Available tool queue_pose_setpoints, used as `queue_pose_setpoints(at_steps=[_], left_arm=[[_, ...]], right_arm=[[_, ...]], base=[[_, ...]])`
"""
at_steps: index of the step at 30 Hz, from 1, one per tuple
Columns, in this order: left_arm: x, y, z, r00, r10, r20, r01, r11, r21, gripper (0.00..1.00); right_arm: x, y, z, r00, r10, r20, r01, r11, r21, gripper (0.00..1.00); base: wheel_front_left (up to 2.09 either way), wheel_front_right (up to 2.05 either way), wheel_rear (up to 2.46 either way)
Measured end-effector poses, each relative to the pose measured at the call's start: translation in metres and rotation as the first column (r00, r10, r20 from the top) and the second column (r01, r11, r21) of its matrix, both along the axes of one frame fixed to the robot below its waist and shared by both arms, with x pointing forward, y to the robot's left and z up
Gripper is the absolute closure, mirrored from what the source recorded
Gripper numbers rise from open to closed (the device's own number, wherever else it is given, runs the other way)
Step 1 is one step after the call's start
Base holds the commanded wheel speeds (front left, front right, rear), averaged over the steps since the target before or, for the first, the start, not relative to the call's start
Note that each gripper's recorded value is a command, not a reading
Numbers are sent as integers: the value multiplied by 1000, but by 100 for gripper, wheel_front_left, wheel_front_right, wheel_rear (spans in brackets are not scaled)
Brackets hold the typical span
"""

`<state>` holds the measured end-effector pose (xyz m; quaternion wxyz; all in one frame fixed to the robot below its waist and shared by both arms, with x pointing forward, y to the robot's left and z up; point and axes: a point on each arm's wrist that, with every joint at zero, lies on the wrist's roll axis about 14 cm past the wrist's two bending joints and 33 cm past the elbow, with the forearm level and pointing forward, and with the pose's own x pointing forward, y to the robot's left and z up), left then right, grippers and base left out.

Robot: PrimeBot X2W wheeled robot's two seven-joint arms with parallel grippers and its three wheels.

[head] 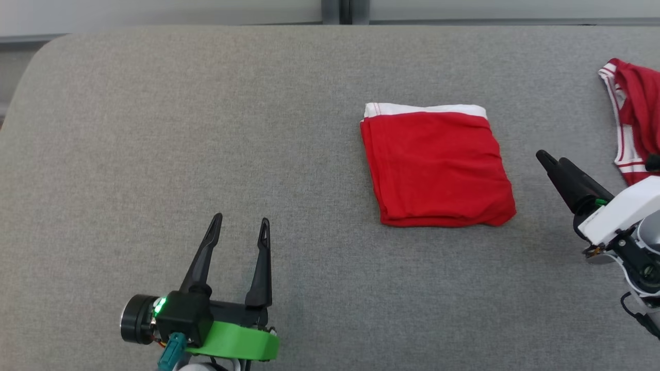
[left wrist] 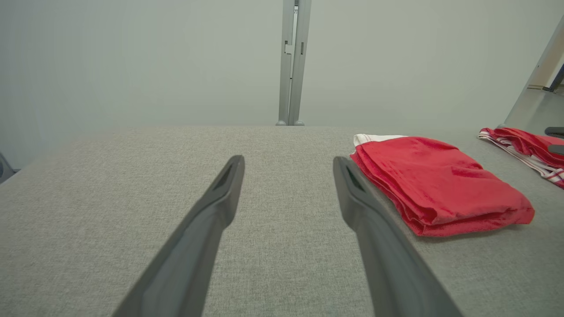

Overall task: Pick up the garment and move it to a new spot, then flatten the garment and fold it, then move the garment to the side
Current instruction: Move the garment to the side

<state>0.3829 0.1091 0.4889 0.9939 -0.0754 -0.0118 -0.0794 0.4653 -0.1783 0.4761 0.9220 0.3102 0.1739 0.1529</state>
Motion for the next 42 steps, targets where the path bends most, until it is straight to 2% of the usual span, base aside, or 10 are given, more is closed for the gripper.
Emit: queue_pose_setpoints(at_steps=[3, 6, 17, 18, 19, 20, 28, 36, 42], left_arm=[[7, 1, -8, 1000, 2, -20, -2, 1000, 2, 0], [10, 3, -17, 999, 9, -45, -9, 1000, 7, 0], [15, 12, -33, 995, 38, -88, -36, 999, 22, 0], [16, 12, -33, 995, 38, -88, -36, 999, 23, 0], [17, 13, -33, 995, 40, -88, -39, 999, 24, 0], [18, 13, -33, 995, 40, -87, -38, 999, 24, 0], [25, 5, -38, 996, 15, -89, -12, 999, 35, 0], [42, -16, -39, 996, -52, -67, 54, 998, 24, 0], [54, -37, -50, 989, -129, -65, 132, 991, 35, 0]], right_arm=[[6, 6, -19, 991, 50, -127, -40, 996, 80, 0], [12, 10, -35, 972, 97, -214, -74, 991, 114, 0], [32, 34, -66, 938, 178, -298, -134, 978, 162, 0], [32, 36, -68, 936, 181, -301, -137, 977, 164, 51], [34, 37, -69, 936, 184, -301, -140, 977, 164, 63], [35, 38, -69, 936, 188, -299, -146, 976, 159, 100], [42, 25, -58, 960, 166, -224, -153, 986, 73, 100], [54, -24, -32, 986, 110, -123, -127, 982, -141, 100], [60, -68, -20, 995, 52, -85, -74, 957, -281, 100]], base=[[0, 0, 0], [0, 0, 0], [0, 0, 0], [0, 0, 0], [0, 0, 0], [0, 0, 0], [0, 0, 0], [0, 0, 0], [0, 0, 0]])
